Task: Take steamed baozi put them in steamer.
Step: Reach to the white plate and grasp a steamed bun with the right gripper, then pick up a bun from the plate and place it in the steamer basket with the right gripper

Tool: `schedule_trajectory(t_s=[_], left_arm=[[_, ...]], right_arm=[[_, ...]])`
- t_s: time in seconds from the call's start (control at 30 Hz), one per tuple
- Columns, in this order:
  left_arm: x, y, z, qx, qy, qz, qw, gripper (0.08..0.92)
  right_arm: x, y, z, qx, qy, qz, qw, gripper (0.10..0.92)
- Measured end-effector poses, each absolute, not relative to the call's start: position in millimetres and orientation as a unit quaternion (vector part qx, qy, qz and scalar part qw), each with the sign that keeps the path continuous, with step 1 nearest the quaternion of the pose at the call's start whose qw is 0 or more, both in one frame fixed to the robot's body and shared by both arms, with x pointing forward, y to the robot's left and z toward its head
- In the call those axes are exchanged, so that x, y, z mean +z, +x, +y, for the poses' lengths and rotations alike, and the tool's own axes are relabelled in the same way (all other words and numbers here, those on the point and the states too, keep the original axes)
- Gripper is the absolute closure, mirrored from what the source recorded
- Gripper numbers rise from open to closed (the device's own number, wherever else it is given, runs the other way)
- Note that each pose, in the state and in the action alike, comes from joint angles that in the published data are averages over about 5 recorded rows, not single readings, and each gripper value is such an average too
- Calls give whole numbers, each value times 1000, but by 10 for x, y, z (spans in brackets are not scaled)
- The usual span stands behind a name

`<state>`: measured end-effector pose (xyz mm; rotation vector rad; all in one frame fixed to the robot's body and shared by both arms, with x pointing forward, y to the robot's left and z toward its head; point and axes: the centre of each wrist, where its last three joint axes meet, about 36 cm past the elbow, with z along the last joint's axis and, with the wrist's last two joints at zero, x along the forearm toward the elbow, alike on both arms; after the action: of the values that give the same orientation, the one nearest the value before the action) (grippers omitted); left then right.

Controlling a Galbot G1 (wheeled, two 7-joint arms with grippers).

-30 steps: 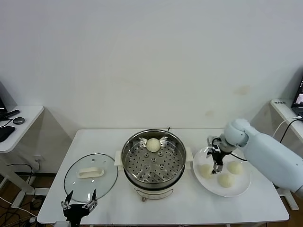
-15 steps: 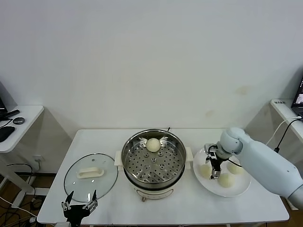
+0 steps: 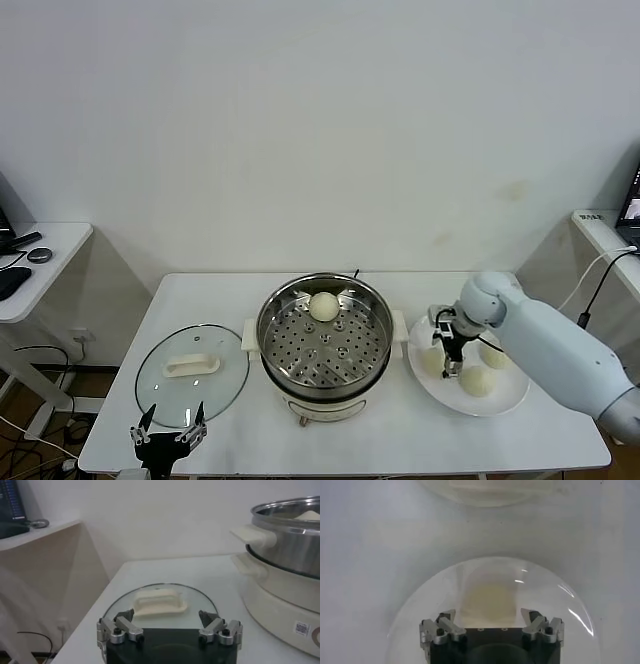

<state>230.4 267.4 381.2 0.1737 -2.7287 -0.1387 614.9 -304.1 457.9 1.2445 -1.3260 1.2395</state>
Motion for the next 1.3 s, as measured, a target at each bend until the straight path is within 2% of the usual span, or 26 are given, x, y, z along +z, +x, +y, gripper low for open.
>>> schedule_trajectory(t_s=[0.17, 0.53, 0.77, 1.0, 1.3], left_arm=[[3801, 2308, 2674, -49, 63, -976, 201, 177], [3784, 2322, 2665, -48, 61, -976, 202, 177], [3779, 2333, 2634, -48, 58, -977, 201, 177], [3789, 2380, 2606, -56, 56, -978, 193, 177], [3872, 2419, 2604, -68, 59, -980, 180, 177]], right_arm=[[4556, 6162, -3053, 500, 503, -535, 459, 207], [4580, 6178, -3089, 497, 502, -537, 462, 433], [4812, 6218, -3142, 491, 500, -547, 458, 470], [5483, 6350, -3051, 490, 507, -559, 435, 468], [6700, 6580, -2509, 492, 534, -568, 387, 471]])
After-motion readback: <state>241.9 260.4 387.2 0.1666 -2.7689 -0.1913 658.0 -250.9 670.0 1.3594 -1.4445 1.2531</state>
